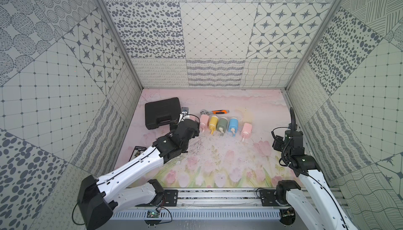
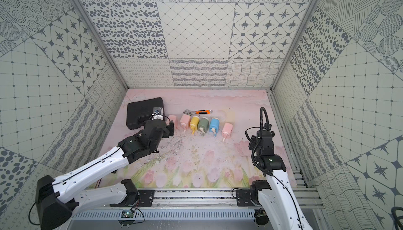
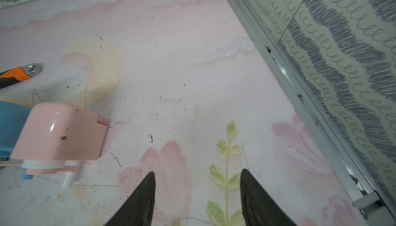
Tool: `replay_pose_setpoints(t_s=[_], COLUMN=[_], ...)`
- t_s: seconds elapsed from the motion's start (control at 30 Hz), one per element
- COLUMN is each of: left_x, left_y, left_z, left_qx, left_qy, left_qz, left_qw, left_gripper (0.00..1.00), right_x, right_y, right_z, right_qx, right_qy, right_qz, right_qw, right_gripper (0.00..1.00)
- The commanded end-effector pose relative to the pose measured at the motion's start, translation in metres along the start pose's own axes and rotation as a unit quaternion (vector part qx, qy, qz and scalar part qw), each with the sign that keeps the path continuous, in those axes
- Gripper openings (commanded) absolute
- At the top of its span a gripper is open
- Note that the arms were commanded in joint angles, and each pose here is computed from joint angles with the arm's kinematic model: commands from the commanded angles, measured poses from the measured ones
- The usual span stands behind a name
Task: Put the tray back into the pencil sharpener
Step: Reset both arms
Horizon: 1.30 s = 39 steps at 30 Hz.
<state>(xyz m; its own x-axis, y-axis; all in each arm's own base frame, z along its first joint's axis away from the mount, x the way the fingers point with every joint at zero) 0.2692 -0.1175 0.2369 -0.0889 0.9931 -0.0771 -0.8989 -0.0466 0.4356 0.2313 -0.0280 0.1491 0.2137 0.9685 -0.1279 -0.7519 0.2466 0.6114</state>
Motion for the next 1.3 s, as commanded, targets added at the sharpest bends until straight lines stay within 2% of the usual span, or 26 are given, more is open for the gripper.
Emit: replay_pose_setpoints(t_s=[0.0,0.2,0.3,0.4,0.47,0.57,0.6,0.7,0.83,0.97,1.07,1.13,1.17,1.2,1.23,1.27], left_x=[0.057,0.094,0.101,0.1,0.097,0.096,0.092,0.097,0.105,0.109,0.104,0.103,0.105,0.109,0.111,0.113], left_y=[-0.019,-0.062,-0.079,-0.094,-0.106,-0.123,-0.125,-0.129,-0.14,-0.148,-0.147,-0.147,-0.148,-0.151,-0.153,-0.154], left_z=[-0.012,-0.037,-0.042,-0.045,-0.05,-0.06,-0.061,-0.057,-0.065,-0.076,-0.078,-0.078,-0.078,-0.077,-0.076,-0.075], left_qx=[-0.029,-0.028,-0.045,-0.064,-0.074,-0.058,-0.045,-0.071,-0.067,-0.07,-0.062,-0.069,-0.061,-0.058,-0.058,-0.052], left_qy=[0.031,0.026,0.005,-0.001,-0.003,-0.034,-0.044,-0.062,-0.04,-0.03,-0.035,-0.044,-0.036,-0.031,-0.029,-0.023], left_qz=[0.026,0.047,0.056,0.043,0.032,0.035,0.024,0.026,0.005,-0.006,-0.023,-0.027,-0.018,-0.005,0.006,0.014], left_qw=[0.999,0.998,0.997,0.997,0.997,0.997,0.998,0.995,0.997,0.997,0.997,0.996,0.997,0.998,0.998,0.998], left_gripper=[0.95,0.98,0.98,0.98,0.99,0.99,0.99,0.99,0.99,0.99,0.99,0.99,0.99,0.99,0.99,0.99], right_x=[0.01,0.032,0.043,0.056,0.057,0.052,0.053,0.058,0.06,0.065,0.07,0.073,0.075,0.076,0.076,0.076], right_y=[-0.011,-0.05,-0.068,-0.082,-0.087,-0.095,-0.099,-0.098,-0.091,-0.103,-0.114,-0.115,-0.118,-0.12,-0.121,-0.121], right_z=[0.036,0.039,0.044,0.055,0.062,0.07,0.072,0.073,0.073,0.067,0.061,0.061,0.061,0.063,0.063,0.063], right_qx=[-0.115,-0.135,-0.143,-0.145,-0.169,-0.19,-0.179,-0.184,-0.221,-0.218,-0.224,-0.207,-0.198,-0.198,-0.193,-0.192], right_qy=[0.023,0.025,0.032,0.067,0.072,0.066,0.065,0.065,0.031,0.042,0.045,0.055,0.06,0.062,0.066,0.066], right_qz=[0.02,0.083,0.104,0.132,0.128,0.12,0.139,0.175,0.194,0.192,0.195,0.194,0.183,0.166,0.161,0.16], right_qw=[0.993,0.987,0.984,0.978,0.975,0.972,0.972,0.965,0.955,0.956,0.954,0.957,0.961,0.964,0.966,0.966], right_gripper=[0.67,0.7,0.71,0.72,0.72,0.72,0.69,0.68,0.69,0.69,0.73,0.77,0.82,0.94,1.0,1.0])
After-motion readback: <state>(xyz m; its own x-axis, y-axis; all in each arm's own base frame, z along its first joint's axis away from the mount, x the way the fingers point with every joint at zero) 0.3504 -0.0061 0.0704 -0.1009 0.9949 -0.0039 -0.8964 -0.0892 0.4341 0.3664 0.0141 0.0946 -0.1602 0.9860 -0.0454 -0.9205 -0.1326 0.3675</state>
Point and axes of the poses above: each gripper's point midway between its finger pads, its own y axis back along the fingers, its own x axis along the line the jaws close on, z = x × y, the point moved 3 cm from there along y, back along the fingers, and after that the axes turned 9 degrees about y, right-handed, at the moved point
